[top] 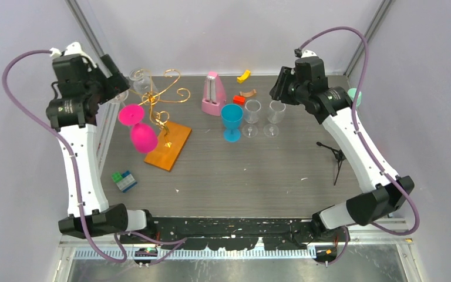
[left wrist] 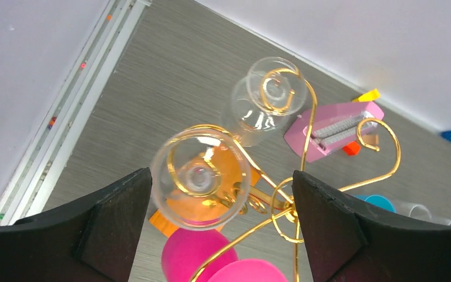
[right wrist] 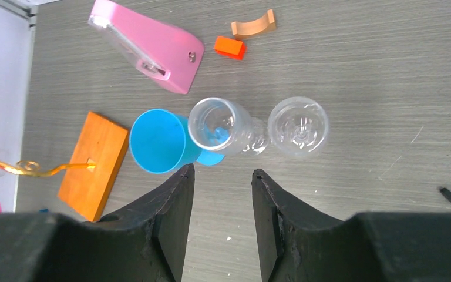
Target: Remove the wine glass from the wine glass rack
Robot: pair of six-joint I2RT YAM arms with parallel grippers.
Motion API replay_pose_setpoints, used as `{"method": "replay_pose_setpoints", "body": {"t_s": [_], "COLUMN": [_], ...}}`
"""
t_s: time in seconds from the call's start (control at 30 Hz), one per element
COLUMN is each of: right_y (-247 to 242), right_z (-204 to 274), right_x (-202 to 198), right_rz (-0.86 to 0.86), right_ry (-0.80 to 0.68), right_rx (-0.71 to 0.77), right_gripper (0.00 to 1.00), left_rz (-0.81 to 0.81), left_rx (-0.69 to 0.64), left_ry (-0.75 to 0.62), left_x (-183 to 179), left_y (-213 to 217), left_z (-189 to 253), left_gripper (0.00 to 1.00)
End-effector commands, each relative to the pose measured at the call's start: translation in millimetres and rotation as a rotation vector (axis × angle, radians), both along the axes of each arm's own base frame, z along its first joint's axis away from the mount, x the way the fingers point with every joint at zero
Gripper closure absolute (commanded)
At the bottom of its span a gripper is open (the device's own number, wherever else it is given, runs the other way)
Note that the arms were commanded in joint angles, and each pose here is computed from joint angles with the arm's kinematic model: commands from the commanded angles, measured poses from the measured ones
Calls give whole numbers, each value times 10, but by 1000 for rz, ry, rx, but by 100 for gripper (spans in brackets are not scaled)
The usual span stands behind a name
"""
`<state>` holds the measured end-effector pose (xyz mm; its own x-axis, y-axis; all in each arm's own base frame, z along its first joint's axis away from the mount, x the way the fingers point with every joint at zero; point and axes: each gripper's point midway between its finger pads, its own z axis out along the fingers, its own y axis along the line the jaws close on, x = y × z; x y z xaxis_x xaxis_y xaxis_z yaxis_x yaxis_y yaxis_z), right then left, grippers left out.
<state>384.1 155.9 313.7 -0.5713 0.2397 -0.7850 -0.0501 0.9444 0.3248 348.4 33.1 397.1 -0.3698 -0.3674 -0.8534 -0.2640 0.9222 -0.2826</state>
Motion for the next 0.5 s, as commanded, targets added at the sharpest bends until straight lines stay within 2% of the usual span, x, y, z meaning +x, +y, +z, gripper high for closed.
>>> {"method": "replay_pose_setpoints", "body": {"t_s": [0.0,0.27,0.47], "right_y": [67,50,85], "right_z": [151,180,119], "right_x": [-111,-307,-447], "right_rz": [28,44,78], "right_ry": [-47,-71,-74], "right_rx": [80,124,163], "right_gripper": [54,54,54], "left_rz": [-19,65,-35], "left_rx": [-122,-202,-357], "left_ry": [-76,-75,-65], "left_x": [-220,-305,-188], "left_y": [18,316,184], "left_z": [195,52,-48], "left_gripper": [8,10,24]}}
